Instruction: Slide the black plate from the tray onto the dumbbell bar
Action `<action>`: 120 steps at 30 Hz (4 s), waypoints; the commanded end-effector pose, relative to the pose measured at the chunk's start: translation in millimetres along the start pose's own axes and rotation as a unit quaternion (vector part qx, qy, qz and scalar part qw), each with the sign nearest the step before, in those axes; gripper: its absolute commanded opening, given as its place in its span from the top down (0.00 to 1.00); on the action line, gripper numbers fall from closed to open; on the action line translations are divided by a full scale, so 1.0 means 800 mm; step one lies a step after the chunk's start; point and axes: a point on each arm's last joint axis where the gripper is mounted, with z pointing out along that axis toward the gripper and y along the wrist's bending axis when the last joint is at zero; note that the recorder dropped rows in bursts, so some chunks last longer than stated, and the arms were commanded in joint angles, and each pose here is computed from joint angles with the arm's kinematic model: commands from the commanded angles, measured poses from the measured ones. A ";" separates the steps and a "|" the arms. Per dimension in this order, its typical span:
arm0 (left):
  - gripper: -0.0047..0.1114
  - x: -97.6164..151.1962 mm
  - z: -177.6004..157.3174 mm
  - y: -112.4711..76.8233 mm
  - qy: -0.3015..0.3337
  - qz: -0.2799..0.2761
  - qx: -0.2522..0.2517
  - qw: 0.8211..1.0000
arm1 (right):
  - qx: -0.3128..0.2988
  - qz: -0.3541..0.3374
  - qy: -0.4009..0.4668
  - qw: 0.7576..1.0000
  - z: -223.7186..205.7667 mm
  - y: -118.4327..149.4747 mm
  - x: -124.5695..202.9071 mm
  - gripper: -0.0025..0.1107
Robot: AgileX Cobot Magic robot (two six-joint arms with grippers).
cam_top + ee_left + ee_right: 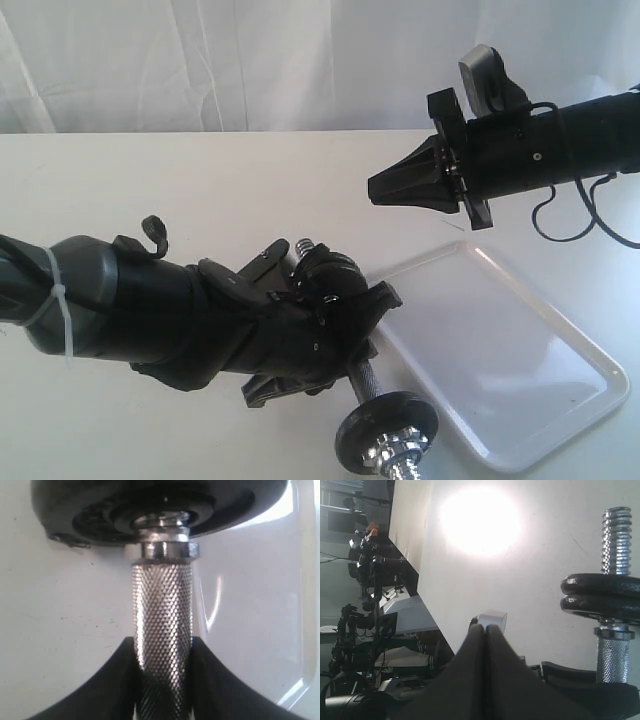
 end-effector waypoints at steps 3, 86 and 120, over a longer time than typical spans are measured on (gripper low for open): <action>0.96 0.005 0.013 0.008 0.008 0.012 -0.015 1.000 | -0.005 -0.007 -0.005 1.000 -0.004 0.006 -0.002 0.98; 0.38 -0.079 -0.090 0.021 0.188 0.140 0.033 0.971 | -0.003 -0.007 -0.004 1.000 -0.004 0.005 -0.001 0.98; 0.96 0.001 -0.505 0.103 -0.252 0.419 -0.002 0.873 | 0.018 -0.139 0.023 0.990 -0.003 -0.001 0.004 0.98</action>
